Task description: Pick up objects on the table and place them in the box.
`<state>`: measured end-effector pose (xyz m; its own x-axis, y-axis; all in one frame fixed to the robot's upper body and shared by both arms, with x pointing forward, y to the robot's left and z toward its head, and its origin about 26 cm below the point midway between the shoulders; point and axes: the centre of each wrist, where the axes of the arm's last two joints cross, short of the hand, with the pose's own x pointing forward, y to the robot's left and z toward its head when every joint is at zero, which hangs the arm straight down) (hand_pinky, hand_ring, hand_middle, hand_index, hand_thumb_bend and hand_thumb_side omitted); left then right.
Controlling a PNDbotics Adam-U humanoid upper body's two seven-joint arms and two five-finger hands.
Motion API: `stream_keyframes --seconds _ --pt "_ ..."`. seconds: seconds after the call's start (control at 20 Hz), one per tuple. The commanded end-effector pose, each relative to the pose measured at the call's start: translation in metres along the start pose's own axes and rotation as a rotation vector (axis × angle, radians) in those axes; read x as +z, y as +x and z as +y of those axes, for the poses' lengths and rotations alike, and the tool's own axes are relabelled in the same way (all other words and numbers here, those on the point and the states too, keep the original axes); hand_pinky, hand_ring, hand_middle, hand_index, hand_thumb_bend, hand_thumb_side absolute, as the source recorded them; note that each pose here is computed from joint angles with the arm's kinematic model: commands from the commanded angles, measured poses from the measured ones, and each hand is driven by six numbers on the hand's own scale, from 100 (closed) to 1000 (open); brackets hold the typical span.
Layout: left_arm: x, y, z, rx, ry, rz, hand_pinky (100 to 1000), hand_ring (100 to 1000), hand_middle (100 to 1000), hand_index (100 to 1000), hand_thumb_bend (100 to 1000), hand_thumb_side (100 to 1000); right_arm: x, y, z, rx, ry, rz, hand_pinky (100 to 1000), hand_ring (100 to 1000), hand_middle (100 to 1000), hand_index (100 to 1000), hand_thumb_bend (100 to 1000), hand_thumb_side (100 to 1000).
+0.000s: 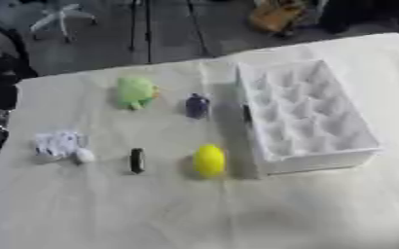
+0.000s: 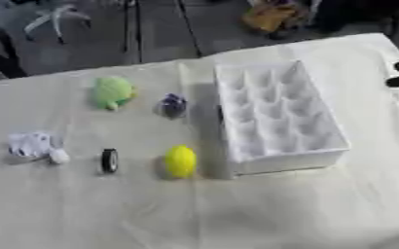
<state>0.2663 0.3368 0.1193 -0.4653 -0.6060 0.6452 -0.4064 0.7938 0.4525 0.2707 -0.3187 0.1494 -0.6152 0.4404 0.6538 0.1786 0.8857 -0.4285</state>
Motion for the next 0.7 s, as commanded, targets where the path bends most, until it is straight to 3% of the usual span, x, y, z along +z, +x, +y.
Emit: stream_keyframes --seconds 0.05,0.7 --pt "-0.0068 0.0063 0.0079 -0.025 0.003 -0.036 781 706 792 788 645 906 -0.0059 0.008 -0.0058 0.024 0.009 -0.04 778 667 712 886 373 729" --pt "-0.0076 0.0058 0.0097 -0.043 -0.02 -0.035 784 709 793 787 665 884 -0.0045 0.0075 -0.0046 0.02 0.014 -0.036 779 665 712 888 372 730"
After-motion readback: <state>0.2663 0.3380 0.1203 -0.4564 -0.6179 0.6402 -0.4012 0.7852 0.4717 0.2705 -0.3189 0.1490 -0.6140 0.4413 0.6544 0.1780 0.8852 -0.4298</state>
